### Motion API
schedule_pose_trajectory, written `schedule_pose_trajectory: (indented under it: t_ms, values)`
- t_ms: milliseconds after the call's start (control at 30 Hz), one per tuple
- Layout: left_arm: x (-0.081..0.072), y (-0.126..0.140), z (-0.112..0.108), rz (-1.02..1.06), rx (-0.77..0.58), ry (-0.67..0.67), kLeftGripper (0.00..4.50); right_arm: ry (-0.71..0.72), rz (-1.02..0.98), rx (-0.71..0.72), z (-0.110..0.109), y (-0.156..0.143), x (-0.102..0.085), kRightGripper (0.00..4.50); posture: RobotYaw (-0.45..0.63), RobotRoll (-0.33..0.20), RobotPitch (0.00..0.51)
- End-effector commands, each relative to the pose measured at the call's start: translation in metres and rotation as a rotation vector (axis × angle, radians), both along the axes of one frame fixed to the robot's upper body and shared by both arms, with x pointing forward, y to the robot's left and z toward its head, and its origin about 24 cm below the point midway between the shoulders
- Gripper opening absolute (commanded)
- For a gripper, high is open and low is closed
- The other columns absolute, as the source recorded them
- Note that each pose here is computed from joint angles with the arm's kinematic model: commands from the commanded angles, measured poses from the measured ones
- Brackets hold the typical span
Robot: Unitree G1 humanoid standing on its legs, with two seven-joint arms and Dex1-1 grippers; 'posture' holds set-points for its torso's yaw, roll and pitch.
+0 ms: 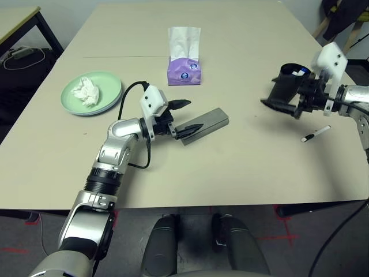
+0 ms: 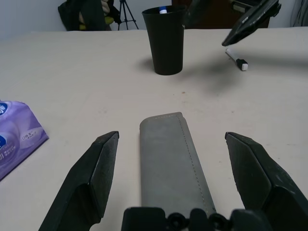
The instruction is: Organize and tidy the items on the table.
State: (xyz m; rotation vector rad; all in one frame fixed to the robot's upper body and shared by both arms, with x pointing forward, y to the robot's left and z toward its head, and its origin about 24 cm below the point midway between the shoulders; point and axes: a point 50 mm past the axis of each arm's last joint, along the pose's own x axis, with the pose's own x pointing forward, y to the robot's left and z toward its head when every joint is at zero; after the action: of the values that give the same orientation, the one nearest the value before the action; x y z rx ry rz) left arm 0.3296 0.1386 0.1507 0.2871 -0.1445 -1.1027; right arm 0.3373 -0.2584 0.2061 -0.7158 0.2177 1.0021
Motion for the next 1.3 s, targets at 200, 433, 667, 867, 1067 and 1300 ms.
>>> schedule_pose_trajectory:
  t_ms: [200,433,667,867,1067,1300]
  values:
    - [-0.006,0.0,-0.005,0.008,0.002,-0.003,4.5,0.094,0.2,-0.472,-0.009,-0.021,-0.001,4.45,0.1,0.0,0.177]
    - [-0.01,-0.001,-0.005,0.005,-0.003,-0.003,4.5,0.165,0.215,-0.79,-0.011,-0.044,-0.005,4.45,0.1,0.0,0.182]
    - [-0.012,-0.001,-0.004,0.004,-0.001,0.004,4.5,0.142,0.242,-0.864,-0.017,-0.045,-0.003,4.45,0.1,0.0,0.2]
    - [-0.017,0.001,-0.007,0.008,-0.001,0.018,4.5,0.075,0.256,-0.902,-0.007,-0.04,0.002,4.45,0.1,0.0,0.219]
    - [-0.021,0.001,-0.009,0.015,-0.001,0.034,4.5,0.025,0.285,-0.929,0.005,-0.036,0.005,4.45,0.09,0.0,0.253]
    - [-0.022,0.003,-0.011,0.022,-0.002,0.053,4.5,0.05,0.315,-0.94,0.012,-0.042,-0.002,4.45,0.07,0.0,0.281]
